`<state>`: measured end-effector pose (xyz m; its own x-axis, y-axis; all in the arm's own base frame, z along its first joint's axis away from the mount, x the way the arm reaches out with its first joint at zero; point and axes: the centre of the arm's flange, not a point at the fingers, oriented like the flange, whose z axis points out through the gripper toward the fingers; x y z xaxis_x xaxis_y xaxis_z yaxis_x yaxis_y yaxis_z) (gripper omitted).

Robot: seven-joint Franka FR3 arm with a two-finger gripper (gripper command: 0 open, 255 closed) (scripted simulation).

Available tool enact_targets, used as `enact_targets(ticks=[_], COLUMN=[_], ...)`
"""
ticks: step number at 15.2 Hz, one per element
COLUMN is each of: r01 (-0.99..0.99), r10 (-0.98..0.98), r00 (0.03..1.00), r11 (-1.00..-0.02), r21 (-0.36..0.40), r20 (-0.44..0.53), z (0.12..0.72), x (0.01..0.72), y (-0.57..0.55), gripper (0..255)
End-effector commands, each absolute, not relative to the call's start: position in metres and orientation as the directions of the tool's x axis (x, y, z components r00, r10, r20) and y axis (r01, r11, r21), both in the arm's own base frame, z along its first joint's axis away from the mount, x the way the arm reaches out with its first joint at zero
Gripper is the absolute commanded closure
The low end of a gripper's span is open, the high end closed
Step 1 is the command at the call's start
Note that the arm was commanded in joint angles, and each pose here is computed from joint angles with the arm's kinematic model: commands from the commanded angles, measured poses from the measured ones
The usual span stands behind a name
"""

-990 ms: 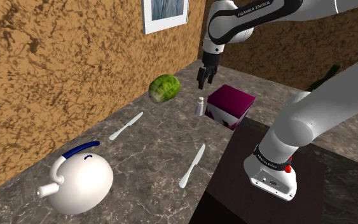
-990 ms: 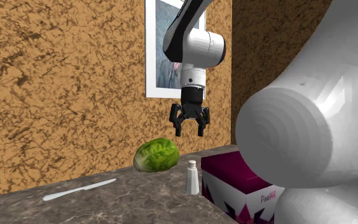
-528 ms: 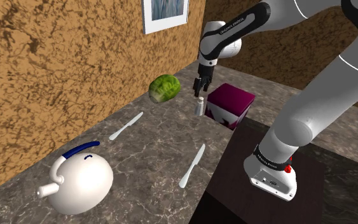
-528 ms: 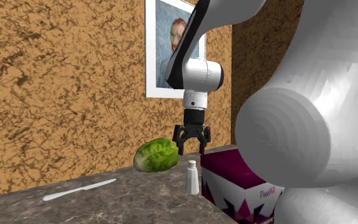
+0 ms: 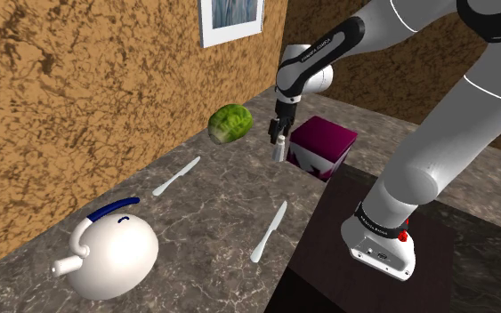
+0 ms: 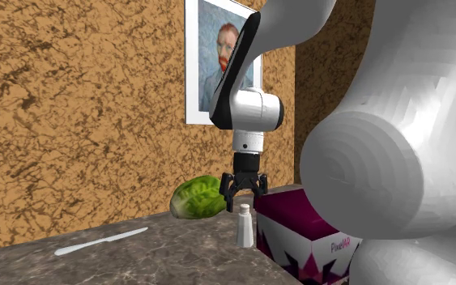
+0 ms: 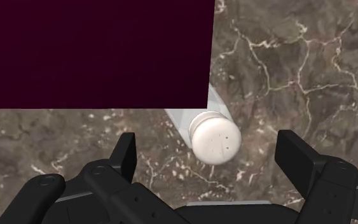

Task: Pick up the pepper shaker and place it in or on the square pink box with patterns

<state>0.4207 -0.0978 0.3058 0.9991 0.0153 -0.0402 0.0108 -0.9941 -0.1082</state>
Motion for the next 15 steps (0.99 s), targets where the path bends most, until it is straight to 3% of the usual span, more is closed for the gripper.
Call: enact_targets(ticks=[1, 6, 7, 15], r01=[0.011, 0.011, 0.011, 0.011], r10=[0.015, 0.015, 0.015, 0.015], r00=[0.999, 0.999, 0.999, 0.999], r11=[-0.994, -0.994, -0.994, -0.994], r21=[-0.108, -0.108, -0.108, -0.108], r20=[-0.04, -0.04, -0.04, -0.04], z=[0.3037, 0.3038, 0.3038, 0.3035], x=[0.4211, 0.4211, 0.4211, 0.421], y=[-0.0972, -0.0972, -0.0972, -0.0972], gripper=[0, 0, 255, 255])
